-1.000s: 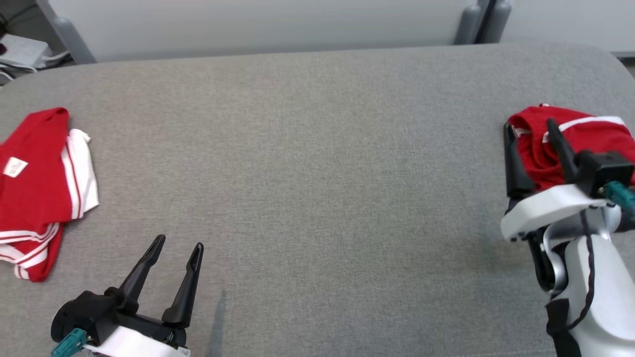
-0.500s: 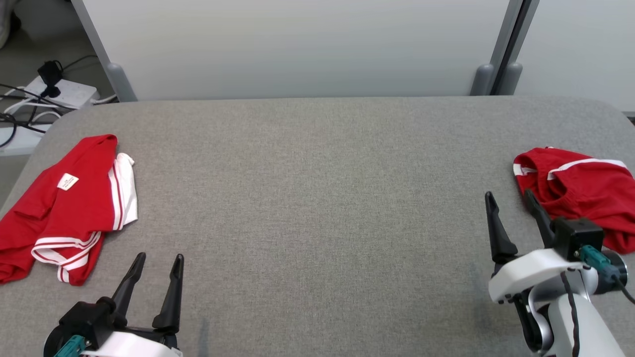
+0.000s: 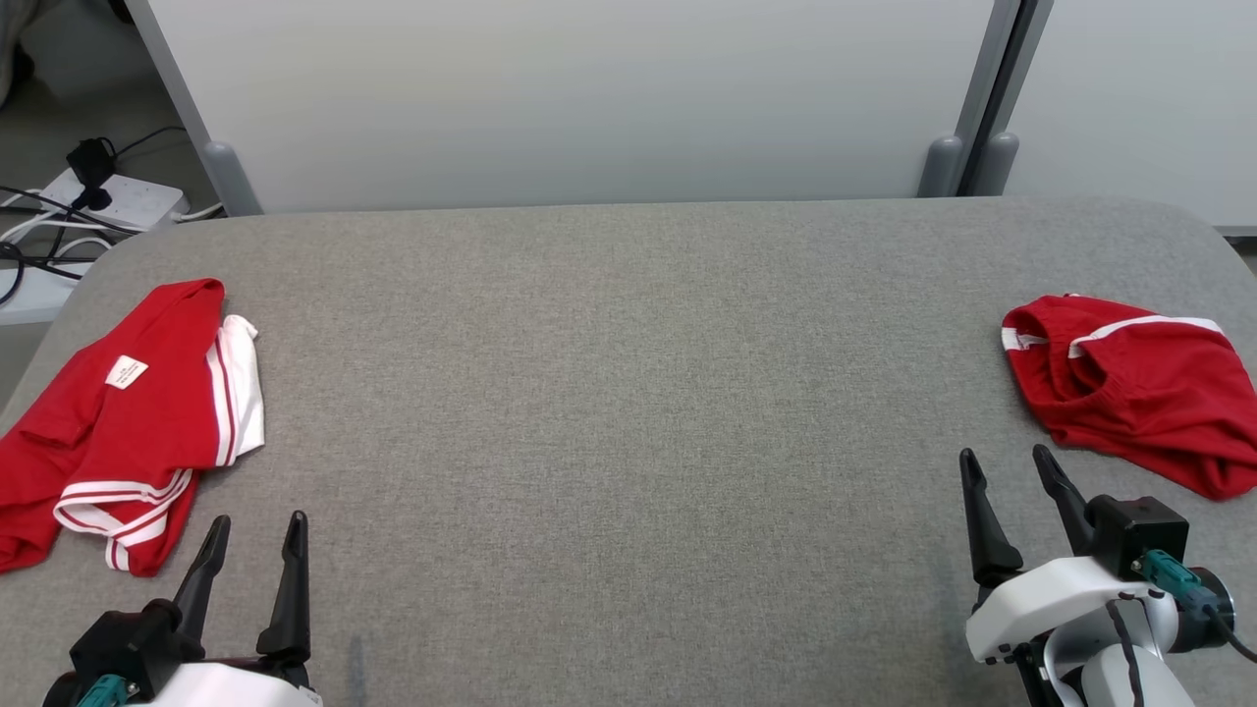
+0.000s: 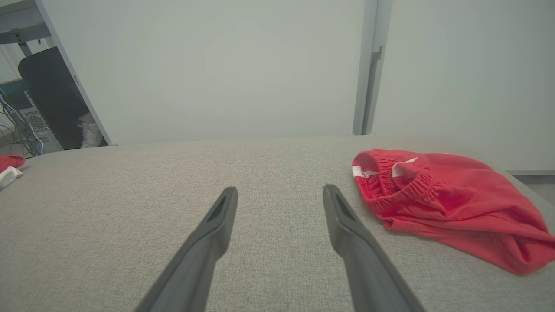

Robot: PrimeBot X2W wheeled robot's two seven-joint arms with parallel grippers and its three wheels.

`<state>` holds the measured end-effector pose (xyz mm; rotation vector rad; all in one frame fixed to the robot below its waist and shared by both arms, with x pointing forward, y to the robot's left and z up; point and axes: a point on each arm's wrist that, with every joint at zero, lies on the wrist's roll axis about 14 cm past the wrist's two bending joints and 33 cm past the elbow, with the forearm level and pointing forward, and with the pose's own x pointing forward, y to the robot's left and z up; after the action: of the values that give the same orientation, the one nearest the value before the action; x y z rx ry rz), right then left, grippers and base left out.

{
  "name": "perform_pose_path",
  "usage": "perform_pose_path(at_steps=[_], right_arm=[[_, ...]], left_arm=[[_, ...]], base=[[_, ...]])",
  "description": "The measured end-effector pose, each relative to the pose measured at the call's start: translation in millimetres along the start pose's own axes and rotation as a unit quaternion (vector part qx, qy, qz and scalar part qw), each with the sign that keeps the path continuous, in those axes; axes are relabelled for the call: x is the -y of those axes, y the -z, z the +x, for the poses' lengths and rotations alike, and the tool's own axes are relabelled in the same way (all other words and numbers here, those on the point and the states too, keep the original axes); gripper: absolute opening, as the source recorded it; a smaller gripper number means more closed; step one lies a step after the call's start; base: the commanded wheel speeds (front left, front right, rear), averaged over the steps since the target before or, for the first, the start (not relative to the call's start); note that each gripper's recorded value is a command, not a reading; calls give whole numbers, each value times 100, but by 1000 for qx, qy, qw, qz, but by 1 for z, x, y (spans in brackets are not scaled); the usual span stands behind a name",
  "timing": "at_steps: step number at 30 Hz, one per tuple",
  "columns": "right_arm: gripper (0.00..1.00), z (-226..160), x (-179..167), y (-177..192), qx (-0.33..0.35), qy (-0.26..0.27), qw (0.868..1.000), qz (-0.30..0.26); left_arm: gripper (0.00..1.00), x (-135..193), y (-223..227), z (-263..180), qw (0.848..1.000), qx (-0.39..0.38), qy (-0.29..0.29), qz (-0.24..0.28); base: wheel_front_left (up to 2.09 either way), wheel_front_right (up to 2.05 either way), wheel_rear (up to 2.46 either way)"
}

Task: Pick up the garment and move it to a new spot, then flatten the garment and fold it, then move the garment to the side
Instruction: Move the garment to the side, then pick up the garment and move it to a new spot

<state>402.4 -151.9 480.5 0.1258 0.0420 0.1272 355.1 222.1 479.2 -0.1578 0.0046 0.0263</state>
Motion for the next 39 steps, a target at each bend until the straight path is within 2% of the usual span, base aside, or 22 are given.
perform_pose_path(at_steps=[10,17,26,39], right_arm=[[100,3,-5,-1,6,-9,1000,-1],[100,13,-25,4,-1,-38,999,-2],[100,32,-77,18,-20,-113,993,-3],[100,56,-174,37,-46,-239,970,1]], left_arm=[[100,-2,6,2,1000,-9,-2,2],[100,-13,8,-5,1000,-14,-19,1],[100,-61,10,-37,996,-21,-92,4],[100,-128,9,-109,975,-25,-222,1]], base=[[0,0,0],[0,0,0],[0,0,0],[0,0,0]])
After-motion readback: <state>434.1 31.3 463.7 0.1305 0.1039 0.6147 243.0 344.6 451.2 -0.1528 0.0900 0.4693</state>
